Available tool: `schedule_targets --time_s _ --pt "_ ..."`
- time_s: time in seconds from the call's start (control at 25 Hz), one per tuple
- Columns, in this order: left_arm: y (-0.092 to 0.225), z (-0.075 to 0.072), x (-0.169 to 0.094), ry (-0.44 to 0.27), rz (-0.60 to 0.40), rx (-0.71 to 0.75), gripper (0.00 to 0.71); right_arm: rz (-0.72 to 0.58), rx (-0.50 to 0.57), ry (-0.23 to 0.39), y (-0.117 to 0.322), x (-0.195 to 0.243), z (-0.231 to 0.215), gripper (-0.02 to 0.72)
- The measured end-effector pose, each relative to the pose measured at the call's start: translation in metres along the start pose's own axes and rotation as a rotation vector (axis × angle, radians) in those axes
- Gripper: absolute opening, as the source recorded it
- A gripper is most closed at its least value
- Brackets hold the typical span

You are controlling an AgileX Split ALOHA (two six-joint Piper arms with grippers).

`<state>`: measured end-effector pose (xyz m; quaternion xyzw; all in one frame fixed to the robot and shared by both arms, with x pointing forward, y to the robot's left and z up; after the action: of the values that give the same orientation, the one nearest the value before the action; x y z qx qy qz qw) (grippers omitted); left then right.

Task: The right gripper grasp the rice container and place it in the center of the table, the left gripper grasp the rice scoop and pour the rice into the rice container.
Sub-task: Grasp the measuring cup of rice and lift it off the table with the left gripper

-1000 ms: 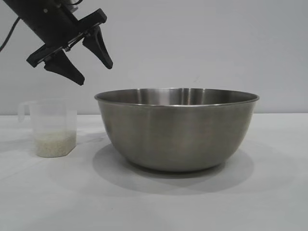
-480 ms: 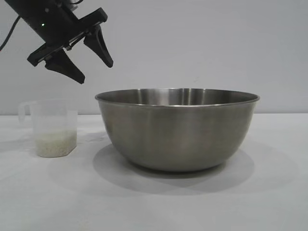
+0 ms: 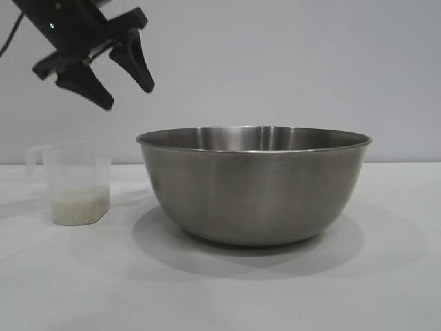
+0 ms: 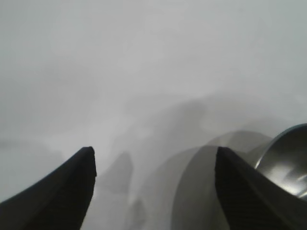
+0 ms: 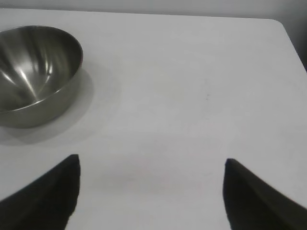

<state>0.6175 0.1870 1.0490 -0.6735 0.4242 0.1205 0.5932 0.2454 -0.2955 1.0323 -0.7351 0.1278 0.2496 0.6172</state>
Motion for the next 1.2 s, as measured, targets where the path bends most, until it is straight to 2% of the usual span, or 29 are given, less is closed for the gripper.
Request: schedule_targets --time_s 0.24,0.4,0.52,0.64,0.92,1.2 --pt "0.012 -0.005 -0.041 -0.064 0.152 -0.025 0.447 0.0 0.0 0.0 0.0 0.0 0.0 0.557" --pt "0.026 -0.003 -0.061 -0.139 0.257 -0.041 0.447 0.0 0.0 0.0 0.0 0.0 0.0 0.557" --pt "0.04 0.001 -0.075 -0.201 0.295 -0.048 0.447 0.0 0.0 0.0 0.0 0.0 0.0 0.557" --pt "0.057 0.002 -0.084 -0.223 0.314 -0.052 0.447 0.0 0.0 0.0 0.0 0.0 0.0 0.557" --pt "0.105 0.005 -0.094 -0.232 0.27 -0.06 0.447 0.0 0.0 0.0 0.0 0.0 0.0 0.557" --pt "0.157 0.011 -0.094 -0.23 0.079 -0.098 0.447 0.0 0.0 0.0 0.0 0.0 0.0 0.557"
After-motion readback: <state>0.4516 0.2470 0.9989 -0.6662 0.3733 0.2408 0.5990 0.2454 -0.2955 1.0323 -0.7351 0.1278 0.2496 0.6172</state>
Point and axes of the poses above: a point on each arm's last joint axis where the gripper is mounted, x pointing out along that axis toward the gripper, z along the wrist's bending axis when the last joint is at zero, y = z × x, the point moved 2 cm from there along x, pointing out along that axis toward the gripper, and after that the axes turned 8 degrees about -x, right-handed, at the moved point
